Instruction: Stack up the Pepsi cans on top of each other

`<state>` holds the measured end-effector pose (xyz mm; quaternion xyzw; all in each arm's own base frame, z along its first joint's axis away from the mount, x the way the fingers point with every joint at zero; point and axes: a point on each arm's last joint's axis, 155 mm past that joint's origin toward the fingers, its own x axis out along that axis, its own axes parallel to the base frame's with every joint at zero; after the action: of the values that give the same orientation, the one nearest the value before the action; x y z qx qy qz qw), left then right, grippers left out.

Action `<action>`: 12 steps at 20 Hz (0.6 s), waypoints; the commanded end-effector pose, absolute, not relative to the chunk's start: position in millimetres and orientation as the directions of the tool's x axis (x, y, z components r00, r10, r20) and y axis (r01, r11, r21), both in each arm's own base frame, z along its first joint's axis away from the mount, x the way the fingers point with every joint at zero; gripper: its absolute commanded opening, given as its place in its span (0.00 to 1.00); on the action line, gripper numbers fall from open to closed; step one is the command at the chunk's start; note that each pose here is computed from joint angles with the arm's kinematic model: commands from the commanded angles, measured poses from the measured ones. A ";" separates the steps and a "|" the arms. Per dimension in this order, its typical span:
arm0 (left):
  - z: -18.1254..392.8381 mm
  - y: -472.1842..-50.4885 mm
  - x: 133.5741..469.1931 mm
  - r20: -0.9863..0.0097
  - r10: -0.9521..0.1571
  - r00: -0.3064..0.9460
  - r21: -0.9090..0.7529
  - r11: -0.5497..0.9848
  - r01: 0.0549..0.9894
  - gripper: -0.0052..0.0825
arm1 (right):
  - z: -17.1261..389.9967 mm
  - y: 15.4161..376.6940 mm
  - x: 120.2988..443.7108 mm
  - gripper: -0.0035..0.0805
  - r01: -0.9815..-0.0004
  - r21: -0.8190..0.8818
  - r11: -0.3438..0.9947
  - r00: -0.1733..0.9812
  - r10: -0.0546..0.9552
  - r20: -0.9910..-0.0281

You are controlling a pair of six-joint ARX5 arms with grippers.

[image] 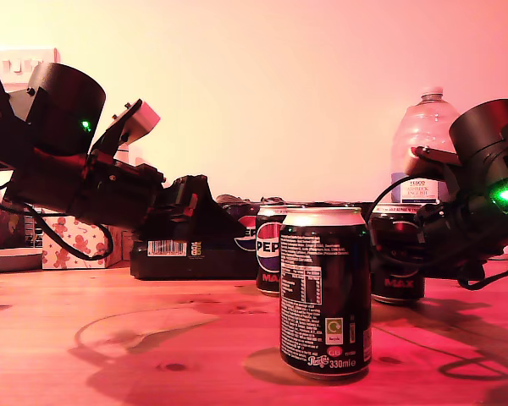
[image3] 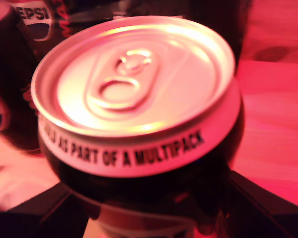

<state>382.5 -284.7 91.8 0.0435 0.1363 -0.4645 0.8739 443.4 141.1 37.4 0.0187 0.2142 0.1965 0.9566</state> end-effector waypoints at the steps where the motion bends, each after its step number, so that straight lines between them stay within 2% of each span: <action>1: 91.2 -287.5 384.5 -0.268 -0.805 0.529 -0.029 0.556 0.831 0.89 | 56.5 153.9 446.2 0.50 -0.413 0.129 0.901 0.830 0.431 -0.353; 7: 97.8 -281.9 393.4 -0.239 -0.802 0.548 -0.011 0.567 0.824 0.89 | 86.5 157.9 442.2 0.50 -0.435 0.119 0.893 0.834 0.449 -0.320; 12: 78.2 -287.9 395.0 -0.262 -0.817 0.513 -0.039 0.540 0.841 0.89 | 115.9 161.2 432.4 0.50 -0.461 0.067 0.885 0.835 0.458 -0.305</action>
<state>394.7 -287.3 89.8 0.0449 0.1180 -0.4742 0.8713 429.0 154.4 84.9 0.0069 0.1997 0.2295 0.9526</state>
